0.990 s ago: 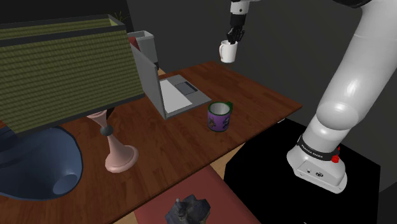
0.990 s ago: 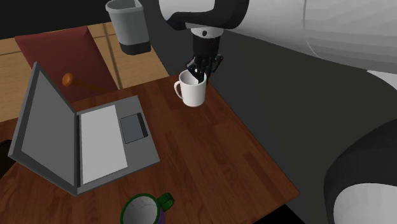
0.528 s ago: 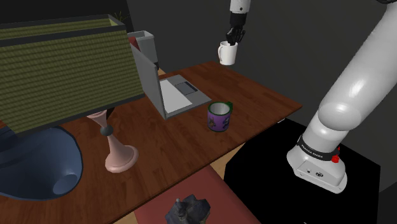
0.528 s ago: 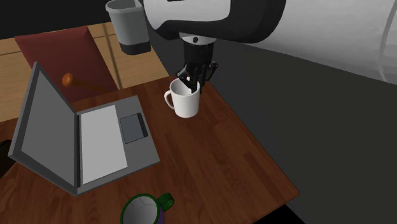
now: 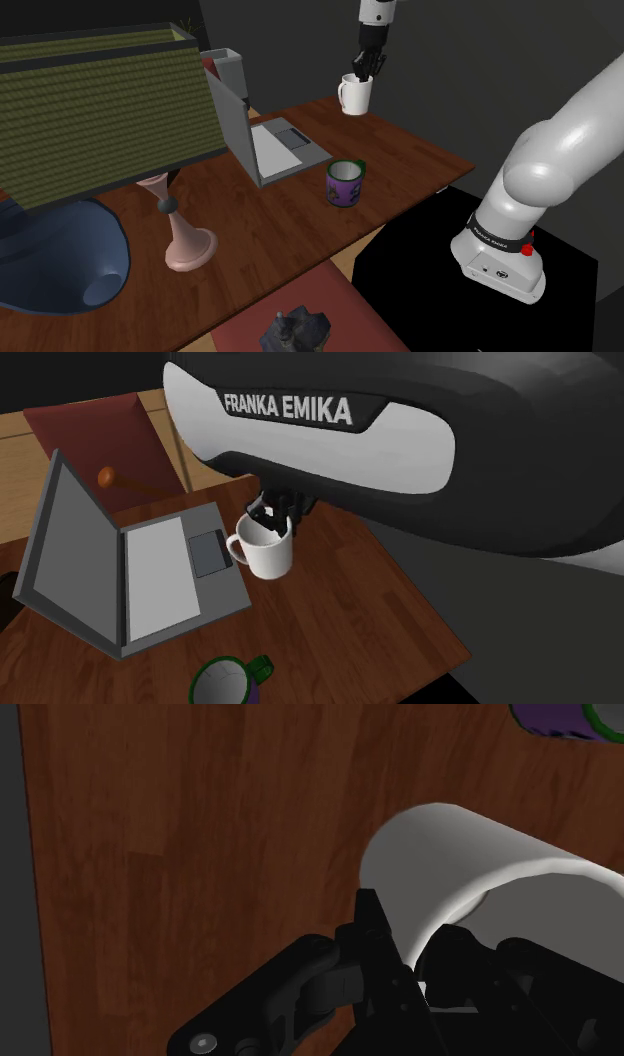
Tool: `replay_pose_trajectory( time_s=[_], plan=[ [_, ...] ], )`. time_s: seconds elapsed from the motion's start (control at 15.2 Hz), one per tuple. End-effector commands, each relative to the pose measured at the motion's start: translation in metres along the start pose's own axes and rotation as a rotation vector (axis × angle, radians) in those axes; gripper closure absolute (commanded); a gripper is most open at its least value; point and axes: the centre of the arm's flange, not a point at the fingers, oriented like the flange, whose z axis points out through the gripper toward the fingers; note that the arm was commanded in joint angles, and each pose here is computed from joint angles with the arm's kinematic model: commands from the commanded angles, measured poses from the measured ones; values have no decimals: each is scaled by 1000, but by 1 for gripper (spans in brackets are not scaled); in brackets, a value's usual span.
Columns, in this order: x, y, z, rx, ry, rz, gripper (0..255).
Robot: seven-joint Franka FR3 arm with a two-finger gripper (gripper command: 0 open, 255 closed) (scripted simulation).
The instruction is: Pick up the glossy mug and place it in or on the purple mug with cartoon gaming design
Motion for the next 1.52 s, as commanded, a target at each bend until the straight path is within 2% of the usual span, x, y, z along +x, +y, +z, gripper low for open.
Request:
replay_pose_trajectory(
  time_s=[0.0,0.86,1.45],
  plan=[
    [-14,-21,-4,-1,0,1,255],
    [-115,-164,-9,-1,0,1,255],
    [-115,-162,39,-1,0,1,255]
  ],
)
